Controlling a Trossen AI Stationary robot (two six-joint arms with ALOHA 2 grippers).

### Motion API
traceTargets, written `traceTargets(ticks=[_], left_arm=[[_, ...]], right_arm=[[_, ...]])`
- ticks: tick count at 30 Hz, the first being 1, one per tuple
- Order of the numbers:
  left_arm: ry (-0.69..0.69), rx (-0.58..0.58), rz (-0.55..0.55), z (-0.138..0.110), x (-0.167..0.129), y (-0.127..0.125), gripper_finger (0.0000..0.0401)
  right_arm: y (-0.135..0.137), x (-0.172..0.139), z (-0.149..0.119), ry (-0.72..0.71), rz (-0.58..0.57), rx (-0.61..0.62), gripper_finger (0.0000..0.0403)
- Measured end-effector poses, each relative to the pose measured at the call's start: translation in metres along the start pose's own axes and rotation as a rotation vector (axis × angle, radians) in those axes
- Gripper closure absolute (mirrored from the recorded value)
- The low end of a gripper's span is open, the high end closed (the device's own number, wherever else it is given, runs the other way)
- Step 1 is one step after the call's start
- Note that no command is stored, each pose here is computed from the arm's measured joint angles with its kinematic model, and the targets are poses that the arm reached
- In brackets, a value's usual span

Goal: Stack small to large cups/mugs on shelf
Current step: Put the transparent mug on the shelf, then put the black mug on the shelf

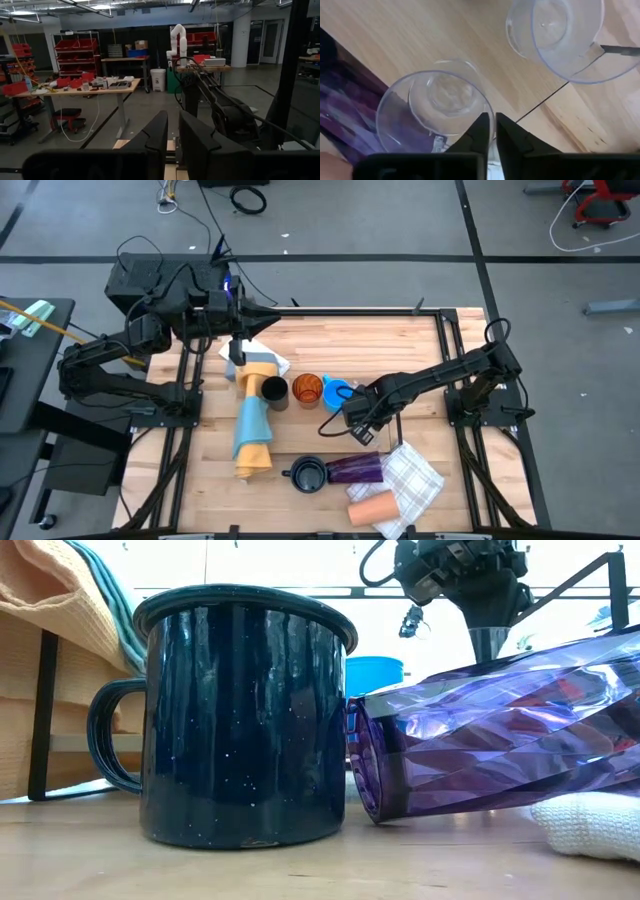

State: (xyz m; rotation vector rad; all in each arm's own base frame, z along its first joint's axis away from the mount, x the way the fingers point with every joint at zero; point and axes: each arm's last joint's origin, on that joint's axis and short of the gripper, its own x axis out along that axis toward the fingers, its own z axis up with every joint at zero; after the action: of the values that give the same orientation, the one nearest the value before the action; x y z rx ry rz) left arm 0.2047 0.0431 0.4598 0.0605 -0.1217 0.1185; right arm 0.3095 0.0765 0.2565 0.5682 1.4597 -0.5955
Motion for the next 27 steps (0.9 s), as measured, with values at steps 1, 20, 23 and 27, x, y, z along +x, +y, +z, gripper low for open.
traceTargets(ticks=[1,20,23,27], left_arm=[[0.000,0.000,0.000,0.000,0.000,0.000,0.0348],[0.001,0.001,0.000,0.000,0.000,0.000,0.0347],[0.002,-0.001,0.000,0.000,0.000,0.000,0.0343],[0.003,-0.002,0.000,0.000,0.000,0.000,0.0340]], right_arm=[[0.000,0.000,0.000,0.001,-0.001,0.000,0.0355],[-0.016,-0.016,0.018,-0.051,0.011,0.012,0.0266],[-0.020,-0.021,0.023,-0.062,0.020,0.007,0.0267],[-0.018,-0.026,0.025,-0.060,0.054,-0.017,0.0267]])
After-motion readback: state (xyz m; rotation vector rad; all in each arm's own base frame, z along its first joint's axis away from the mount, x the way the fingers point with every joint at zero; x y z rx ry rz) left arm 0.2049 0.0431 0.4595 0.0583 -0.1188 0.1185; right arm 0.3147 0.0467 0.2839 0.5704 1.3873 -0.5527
